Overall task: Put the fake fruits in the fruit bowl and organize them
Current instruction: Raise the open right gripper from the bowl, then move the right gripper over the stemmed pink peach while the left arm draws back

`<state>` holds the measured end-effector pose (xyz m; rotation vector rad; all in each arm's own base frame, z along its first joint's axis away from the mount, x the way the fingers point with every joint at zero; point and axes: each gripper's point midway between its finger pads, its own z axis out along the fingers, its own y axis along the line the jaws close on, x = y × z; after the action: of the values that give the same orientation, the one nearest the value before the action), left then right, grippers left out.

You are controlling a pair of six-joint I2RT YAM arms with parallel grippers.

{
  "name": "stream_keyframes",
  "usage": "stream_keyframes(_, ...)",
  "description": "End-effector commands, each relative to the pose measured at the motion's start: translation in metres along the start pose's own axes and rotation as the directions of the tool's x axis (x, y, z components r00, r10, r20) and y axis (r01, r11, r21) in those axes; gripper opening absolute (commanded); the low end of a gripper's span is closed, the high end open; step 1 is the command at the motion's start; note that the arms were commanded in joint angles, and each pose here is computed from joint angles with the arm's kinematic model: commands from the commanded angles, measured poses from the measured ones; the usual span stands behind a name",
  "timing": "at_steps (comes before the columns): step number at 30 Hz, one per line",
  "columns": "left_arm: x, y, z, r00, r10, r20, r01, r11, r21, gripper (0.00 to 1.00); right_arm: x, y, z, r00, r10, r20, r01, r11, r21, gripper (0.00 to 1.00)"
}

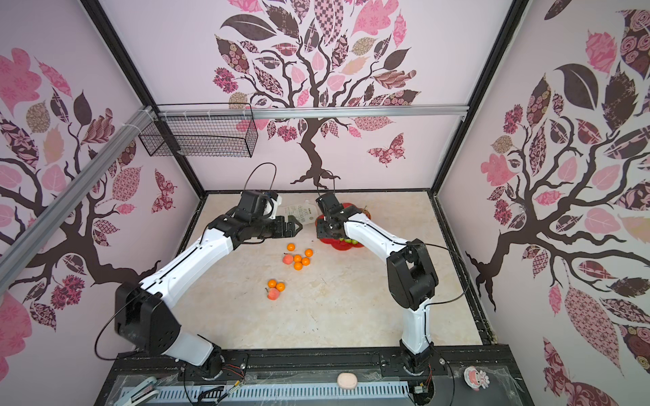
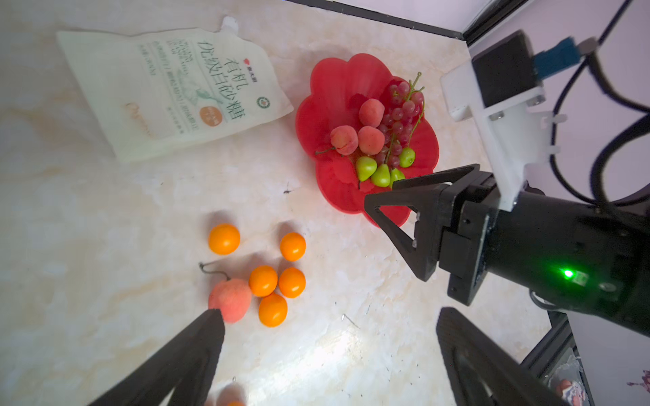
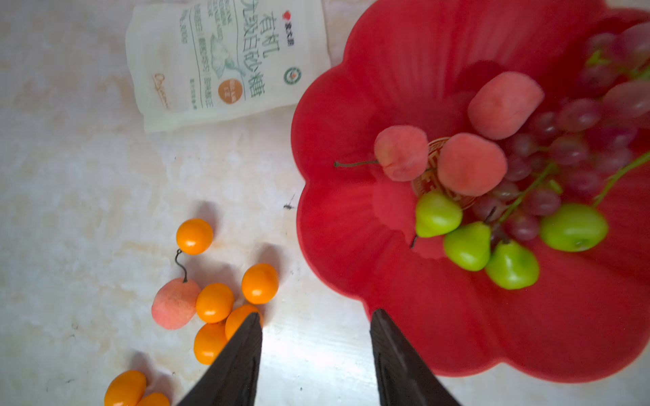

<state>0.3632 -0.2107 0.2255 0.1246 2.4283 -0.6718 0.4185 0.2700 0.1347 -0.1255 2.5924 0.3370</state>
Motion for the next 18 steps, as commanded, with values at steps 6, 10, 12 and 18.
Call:
stream_keyframes(6,0.052,0.045,-0.036,0.991,-0.126,0.032,0.129,0.985,-0.111,0.98,0.028,0.05,-0.015,0.995,-0.096,-0.008,0.095,0.994,-0.048,0.53)
stream_keyframes(10,0.065,0.057,-0.046,0.984,-0.172,0.041,0.176,0.98,-0.094,0.99,0.046,0.076,-0.004,0.985,-0.164,-0.046,0.16,0.984,-0.08,0.53)
stream_keyframes(12,0.068,0.064,-0.052,0.976,-0.213,0.05,0.216,0.974,-0.066,0.99,0.055,0.09,0.001,0.975,-0.213,-0.068,0.207,0.974,-0.088,0.53)
stream_keyframes(18,0.077,0.084,-0.057,0.96,-0.275,0.056,0.277,0.961,-0.019,0.98,0.074,0.118,0.018,0.936,-0.33,-0.121,0.32,0.943,-0.096,0.53)
